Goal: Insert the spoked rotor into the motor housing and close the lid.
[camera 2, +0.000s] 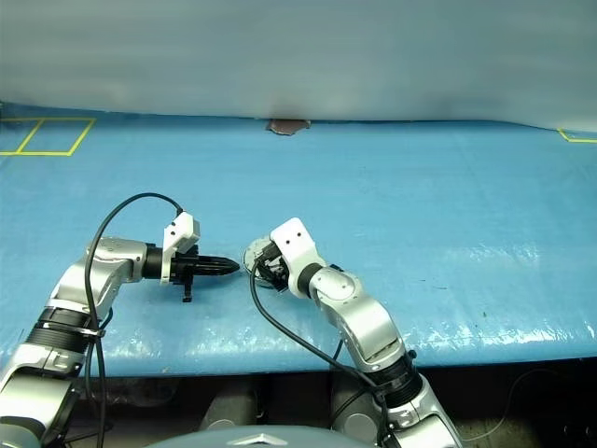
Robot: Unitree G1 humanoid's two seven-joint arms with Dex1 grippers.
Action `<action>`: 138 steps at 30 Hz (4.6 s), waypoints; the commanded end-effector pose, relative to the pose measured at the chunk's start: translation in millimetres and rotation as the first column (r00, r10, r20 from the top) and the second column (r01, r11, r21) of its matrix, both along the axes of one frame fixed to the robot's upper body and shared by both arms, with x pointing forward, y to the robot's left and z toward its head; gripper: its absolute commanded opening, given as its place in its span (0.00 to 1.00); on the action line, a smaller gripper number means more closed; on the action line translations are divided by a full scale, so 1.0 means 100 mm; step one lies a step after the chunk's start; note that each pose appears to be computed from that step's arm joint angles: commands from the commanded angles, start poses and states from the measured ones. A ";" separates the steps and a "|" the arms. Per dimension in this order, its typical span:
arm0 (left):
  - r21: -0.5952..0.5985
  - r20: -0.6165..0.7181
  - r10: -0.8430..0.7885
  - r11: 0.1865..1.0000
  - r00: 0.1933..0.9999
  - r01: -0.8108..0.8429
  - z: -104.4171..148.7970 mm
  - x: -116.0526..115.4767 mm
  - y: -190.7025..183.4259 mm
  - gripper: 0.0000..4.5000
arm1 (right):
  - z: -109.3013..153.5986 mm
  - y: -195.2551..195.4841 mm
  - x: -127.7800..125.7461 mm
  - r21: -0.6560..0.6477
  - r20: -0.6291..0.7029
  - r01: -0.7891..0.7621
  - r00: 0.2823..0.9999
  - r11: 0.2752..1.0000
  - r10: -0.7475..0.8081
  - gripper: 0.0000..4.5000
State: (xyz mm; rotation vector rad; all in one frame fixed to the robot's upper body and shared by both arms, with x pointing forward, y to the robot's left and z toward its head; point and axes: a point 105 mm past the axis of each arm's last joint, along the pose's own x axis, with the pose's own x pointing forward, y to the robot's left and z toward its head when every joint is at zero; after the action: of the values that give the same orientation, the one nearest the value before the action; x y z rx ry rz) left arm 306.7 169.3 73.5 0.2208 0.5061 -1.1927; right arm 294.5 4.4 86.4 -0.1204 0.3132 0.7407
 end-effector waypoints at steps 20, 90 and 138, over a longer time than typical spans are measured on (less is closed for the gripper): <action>0.019 0.038 -0.007 1.000 0.999 0.007 0.05 0.02 0.01 0.00 | 0.00 0.19 0.00 0.041 -0.051 -0.014 0.999 0.999 0.016 0.67; 0.018 0.021 -0.025 1.000 0.999 0.025 -0.05 0.03 -0.13 0.00 | -0.22 0.00 -0.10 -0.043 -0.025 -0.043 0.999 0.998 0.042 0.99; 0.012 0.040 0.004 1.000 0.999 -0.005 -0.01 0.07 -0.09 0.00 | -0.15 -0.08 -0.17 0.702 -0.670 0.492 0.702 0.515 0.243 0.99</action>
State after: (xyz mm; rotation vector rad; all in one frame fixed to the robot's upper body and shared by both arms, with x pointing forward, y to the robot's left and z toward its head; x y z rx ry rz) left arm 314.8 157.5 79.2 0.2453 0.4495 -1.1964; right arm 281.9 -40.2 56.9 1.1266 0.6446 0.5659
